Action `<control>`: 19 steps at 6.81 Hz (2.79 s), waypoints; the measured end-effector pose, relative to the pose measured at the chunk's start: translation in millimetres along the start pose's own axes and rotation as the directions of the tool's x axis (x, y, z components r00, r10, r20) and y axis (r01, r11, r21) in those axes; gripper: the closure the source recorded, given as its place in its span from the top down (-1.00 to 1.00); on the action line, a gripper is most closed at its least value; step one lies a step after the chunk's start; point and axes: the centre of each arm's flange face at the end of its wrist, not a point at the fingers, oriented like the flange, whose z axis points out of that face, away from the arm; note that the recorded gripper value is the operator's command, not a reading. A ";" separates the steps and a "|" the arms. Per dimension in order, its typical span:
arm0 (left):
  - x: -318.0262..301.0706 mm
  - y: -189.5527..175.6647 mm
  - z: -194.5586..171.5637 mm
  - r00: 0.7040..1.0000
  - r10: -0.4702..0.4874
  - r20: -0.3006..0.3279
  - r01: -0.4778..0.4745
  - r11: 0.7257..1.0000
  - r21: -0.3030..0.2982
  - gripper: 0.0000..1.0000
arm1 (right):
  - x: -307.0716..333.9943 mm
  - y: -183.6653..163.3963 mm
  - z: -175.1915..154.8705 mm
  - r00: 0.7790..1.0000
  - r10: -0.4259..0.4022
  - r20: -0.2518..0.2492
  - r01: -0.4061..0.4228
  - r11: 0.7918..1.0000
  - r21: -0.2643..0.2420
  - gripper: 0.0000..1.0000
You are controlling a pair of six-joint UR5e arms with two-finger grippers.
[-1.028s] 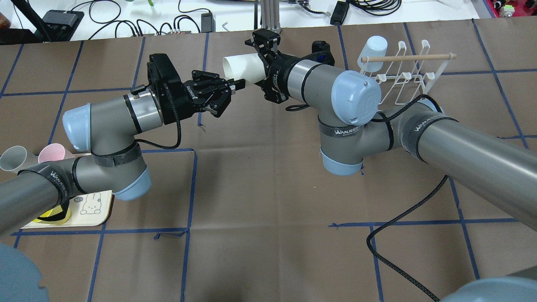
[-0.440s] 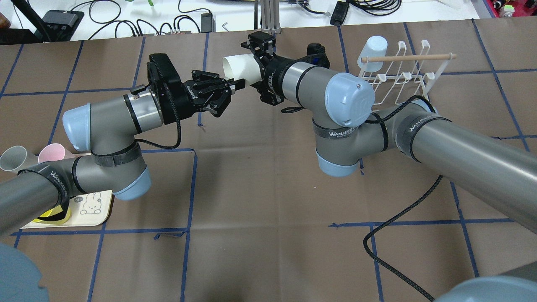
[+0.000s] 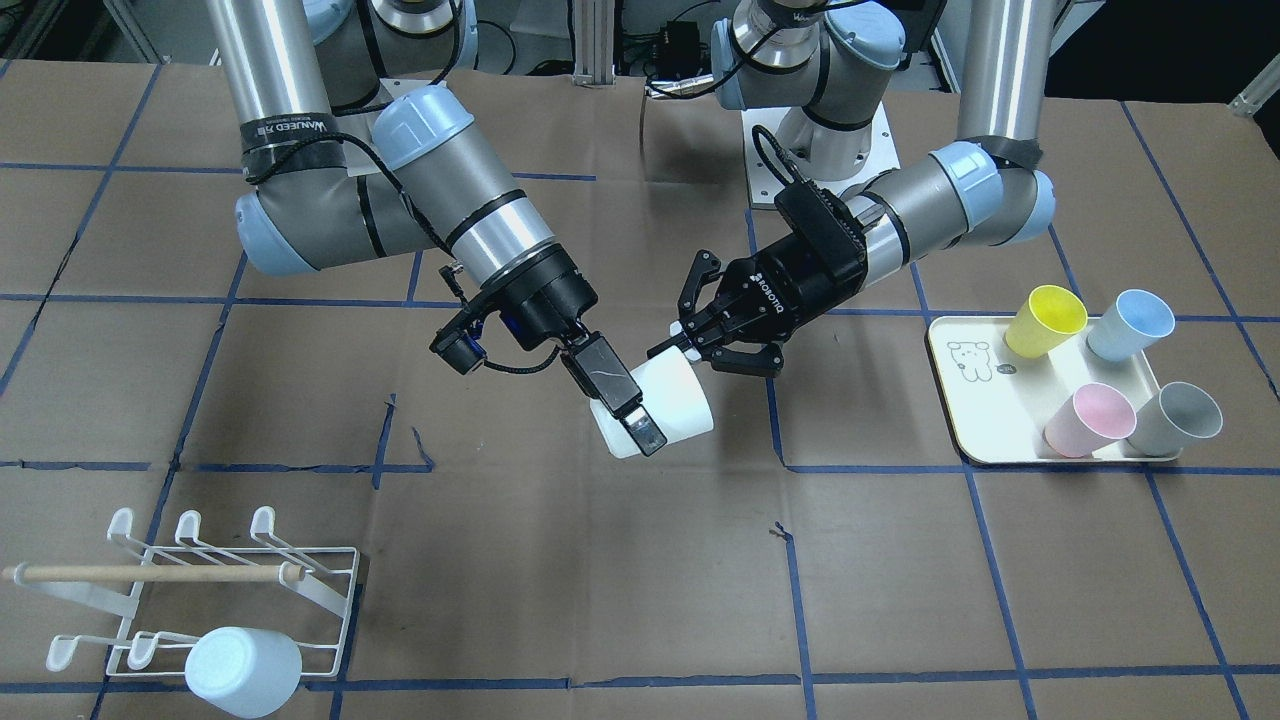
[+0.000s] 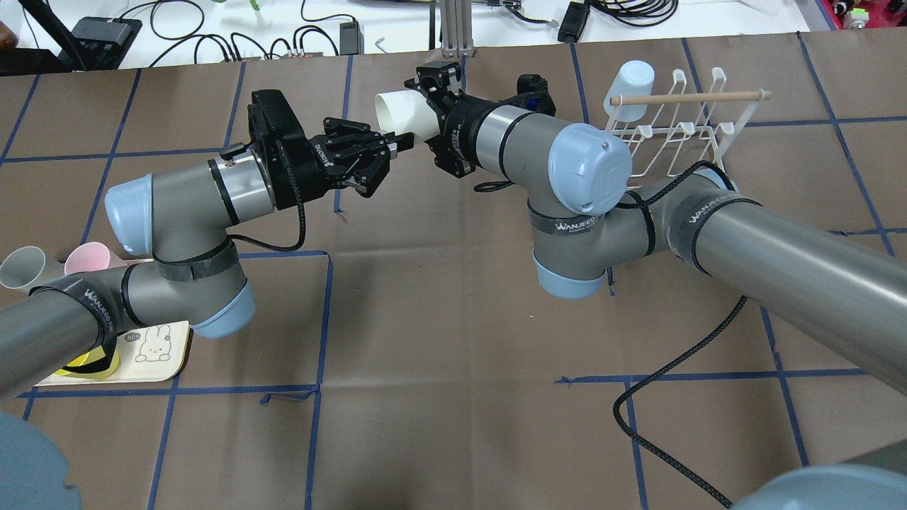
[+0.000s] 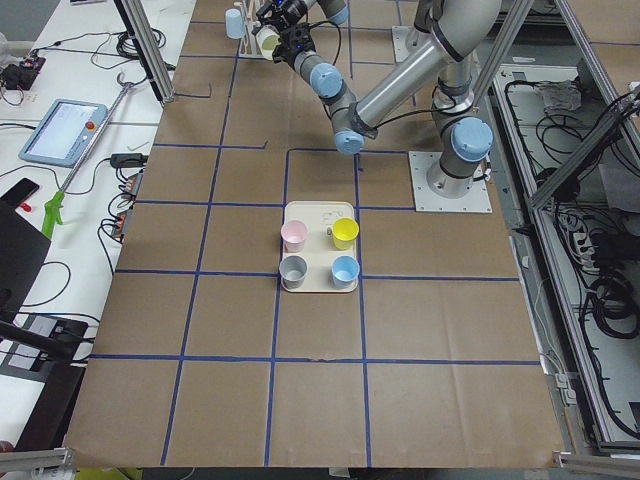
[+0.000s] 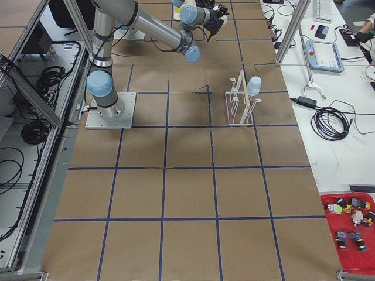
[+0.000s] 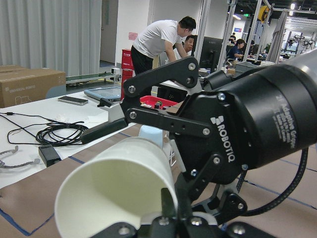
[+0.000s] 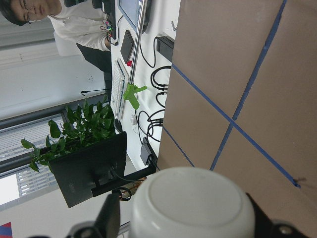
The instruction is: Transfer IKEA cup to right arm and place on rack
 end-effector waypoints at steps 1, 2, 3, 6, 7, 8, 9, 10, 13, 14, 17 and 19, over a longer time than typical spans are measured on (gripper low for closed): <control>-0.1 -0.2 0.0 1.000 0.001 0.001 -0.001 1.000 0.000 -0.50 | -0.2 0.2 -0.1 1.000 0.001 0.001 -0.001 1.000 -0.002 -0.12; -0.4 -0.3 0.0 1.000 0.001 0.002 -0.001 1.000 0.000 -0.12 | -0.3 0.9 -0.2 1.000 0.002 0.001 -0.002 1.000 -0.005 -0.13; -0.4 -0.5 0.0 1.000 0.001 0.002 -0.001 1.000 0.000 0.47 | 0.1 0.8 0.2 1.000 0.003 0.000 -0.003 1.000 -0.006 -0.13; -1.2 -1.2 0.2 1.000 0.001 0.002 -0.001 1.000 0.000 0.97 | -0.3 0.9 -0.2 1.000 0.003 0.001 -0.003 1.000 -0.007 -0.13; -1.4 -2.5 -1.0 1.000 0.002 0.005 -0.002 1.000 0.001 0.98 | -0.6 0.9 -0.2 1.000 0.003 0.002 -0.003 1.000 -0.007 -0.13; -3.8 -4.3 -5.2 1.000 0.004 0.015 -0.004 1.000 0.004 0.98 | -0.9 0.9 -0.2 1.000 0.003 0.002 -0.003 1.000 -0.007 -0.13; -13.3 -4.8 -17.0 0.999 -0.001 0.040 0.001 1.000 0.012 0.98 | -0.9 0.9 -0.2 1.000 0.002 0.003 -0.002 1.000 -0.007 -0.13; -28.3 -3.9 -35.6 0.997 -0.011 0.075 0.009 1.000 0.025 0.98 | -0.9 0.9 -0.2 1.000 0.001 0.003 -0.001 1.000 -0.007 -0.17; -60.6 -1.3 -60.0 0.980 -0.030 0.196 0.030 1.000 0.004 0.98 | -9.0 -26.7 -3.6 1.000 0.001 0.016 -0.002 0.999 0.033 -0.45; -83.6 -7.1 -62.1 0.947 -0.038 0.318 0.060 0.996 -0.060 0.99 | -17.8 -56.3 -13.2 0.999 -0.040 0.032 0.038 0.997 0.067 -0.60; -155.7 -50.6 -58.4 0.769 -0.204 0.606 0.391 0.900 -0.194 0.99 | -37.5 -143.3 -54.3 0.903 -0.430 0.013 0.422 0.890 0.173 -0.79; -154.2 -76.4 -23.3 0.621 -0.222 0.752 0.615 0.733 -0.291 1.00 | -49.9 -189.9 -90.6 0.683 -0.724 -0.097 0.721 0.646 0.248 -0.79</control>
